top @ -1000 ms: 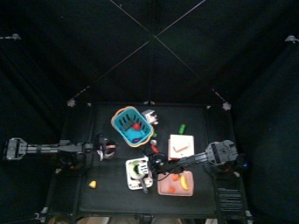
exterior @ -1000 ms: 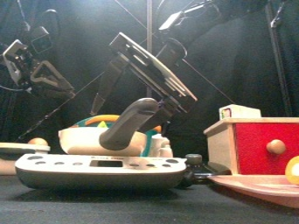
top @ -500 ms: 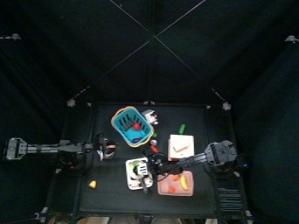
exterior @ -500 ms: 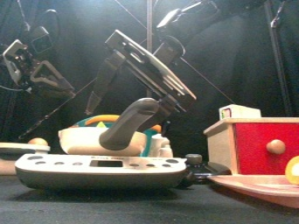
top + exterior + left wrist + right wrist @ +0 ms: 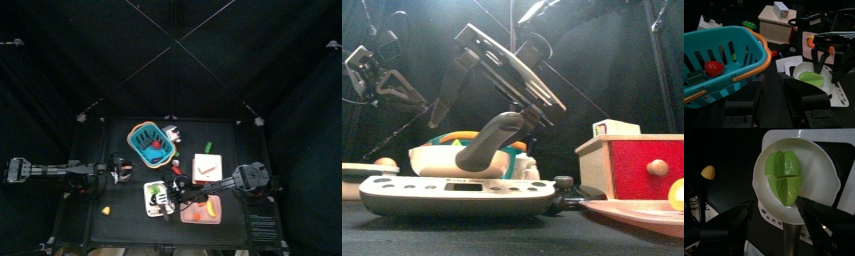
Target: Place starfruit in pan
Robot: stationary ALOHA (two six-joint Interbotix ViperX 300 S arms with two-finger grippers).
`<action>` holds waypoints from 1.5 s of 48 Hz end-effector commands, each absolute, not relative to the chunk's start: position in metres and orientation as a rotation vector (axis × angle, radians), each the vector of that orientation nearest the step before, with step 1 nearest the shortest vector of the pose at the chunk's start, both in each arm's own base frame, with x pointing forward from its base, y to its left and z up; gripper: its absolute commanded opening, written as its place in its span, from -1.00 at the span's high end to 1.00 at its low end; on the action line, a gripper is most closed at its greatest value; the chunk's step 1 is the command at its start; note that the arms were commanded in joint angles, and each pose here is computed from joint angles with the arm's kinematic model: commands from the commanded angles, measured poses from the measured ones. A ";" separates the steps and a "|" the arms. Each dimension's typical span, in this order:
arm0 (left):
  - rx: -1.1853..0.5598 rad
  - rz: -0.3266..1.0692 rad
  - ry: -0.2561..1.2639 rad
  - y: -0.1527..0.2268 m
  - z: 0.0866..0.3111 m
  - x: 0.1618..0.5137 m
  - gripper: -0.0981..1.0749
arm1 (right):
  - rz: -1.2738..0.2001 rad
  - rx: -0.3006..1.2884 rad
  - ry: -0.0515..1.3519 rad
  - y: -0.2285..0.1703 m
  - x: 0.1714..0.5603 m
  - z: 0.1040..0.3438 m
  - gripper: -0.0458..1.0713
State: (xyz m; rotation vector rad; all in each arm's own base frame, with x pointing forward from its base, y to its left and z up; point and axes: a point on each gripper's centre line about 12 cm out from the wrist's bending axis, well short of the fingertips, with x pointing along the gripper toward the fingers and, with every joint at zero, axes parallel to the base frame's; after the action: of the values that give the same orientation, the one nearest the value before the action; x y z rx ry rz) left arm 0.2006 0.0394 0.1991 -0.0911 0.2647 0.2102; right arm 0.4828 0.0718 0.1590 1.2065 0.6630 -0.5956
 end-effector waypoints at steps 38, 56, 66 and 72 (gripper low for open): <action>-0.089 0.213 0.248 0.041 0.204 0.203 -0.38 | -0.552 1.220 0.638 0.085 0.473 0.194 -0.83; -0.089 0.213 0.248 0.041 0.204 0.203 -0.38 | -0.519 1.182 0.600 0.081 0.473 0.210 -0.83; -0.087 0.212 0.248 0.040 0.204 0.203 -0.38 | -0.484 1.141 0.556 0.076 0.466 0.231 -0.83; -0.087 0.214 0.245 0.041 0.206 0.204 -0.38 | -0.465 1.081 0.519 0.066 0.460 0.242 -0.83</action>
State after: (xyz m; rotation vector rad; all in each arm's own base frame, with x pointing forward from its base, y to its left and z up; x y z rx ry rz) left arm 0.2006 0.0394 0.1991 -0.0896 0.2649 0.2100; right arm 0.4657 0.0754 0.2061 1.0954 0.5960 -0.5150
